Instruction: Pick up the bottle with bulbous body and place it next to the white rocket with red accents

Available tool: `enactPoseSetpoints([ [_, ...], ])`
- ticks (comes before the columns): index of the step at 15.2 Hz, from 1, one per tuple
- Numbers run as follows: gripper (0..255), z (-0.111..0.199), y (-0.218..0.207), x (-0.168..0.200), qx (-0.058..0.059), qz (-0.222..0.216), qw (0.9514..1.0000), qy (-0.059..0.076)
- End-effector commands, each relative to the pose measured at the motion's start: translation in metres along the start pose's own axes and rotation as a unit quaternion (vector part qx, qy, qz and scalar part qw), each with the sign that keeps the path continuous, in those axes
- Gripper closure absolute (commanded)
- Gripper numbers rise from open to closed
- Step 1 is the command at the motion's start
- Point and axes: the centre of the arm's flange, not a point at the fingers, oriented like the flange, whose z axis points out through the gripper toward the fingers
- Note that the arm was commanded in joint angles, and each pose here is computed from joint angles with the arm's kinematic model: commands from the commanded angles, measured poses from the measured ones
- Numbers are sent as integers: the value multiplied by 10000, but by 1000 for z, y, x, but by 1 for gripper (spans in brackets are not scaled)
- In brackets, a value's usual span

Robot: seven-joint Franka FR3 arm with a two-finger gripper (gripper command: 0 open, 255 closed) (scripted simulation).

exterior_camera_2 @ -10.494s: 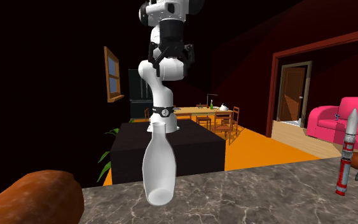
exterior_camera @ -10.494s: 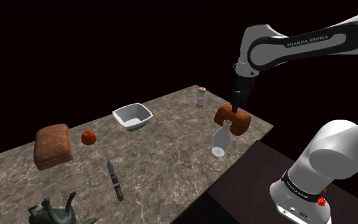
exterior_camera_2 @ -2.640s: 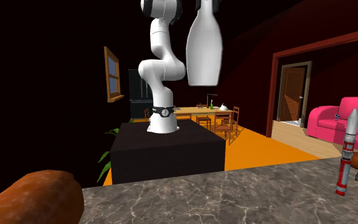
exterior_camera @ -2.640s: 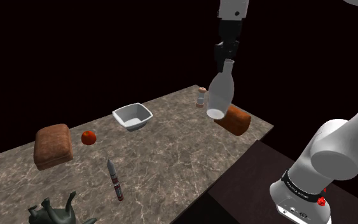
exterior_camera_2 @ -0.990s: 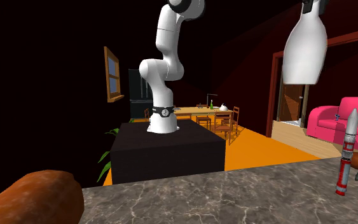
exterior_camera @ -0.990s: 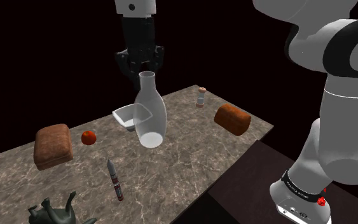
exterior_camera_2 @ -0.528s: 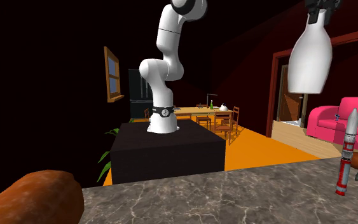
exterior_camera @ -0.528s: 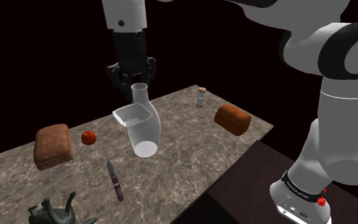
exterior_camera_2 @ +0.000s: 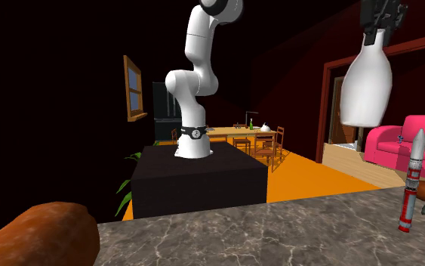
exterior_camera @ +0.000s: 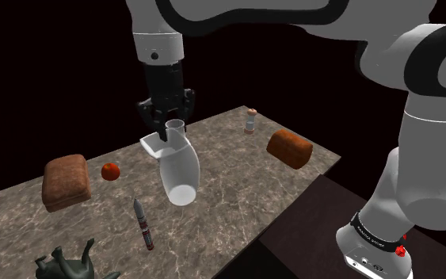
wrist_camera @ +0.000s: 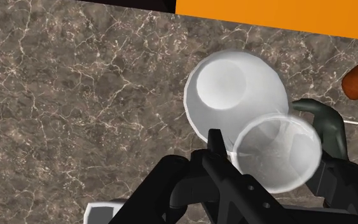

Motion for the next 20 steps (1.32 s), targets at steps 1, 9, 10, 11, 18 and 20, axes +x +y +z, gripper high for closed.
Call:
enactPoseSetpoints([
  [1, 255, 11, 0, 1, 3, 1, 10000, 4],
  [9, 255, 53, 0, 4, 3, 1, 10000, 4],
  [10, 255, 58, 0, 5, 3, 1, 10000, 4],
  [11, 255, 63, 0, 5, 3, 1, 10000, 4],
  [18, 255, 100, 0, 8, 3, 1, 10000, 4],
  [20, 255, 111, 0, 9, 3, 1, 10000, 4],
])
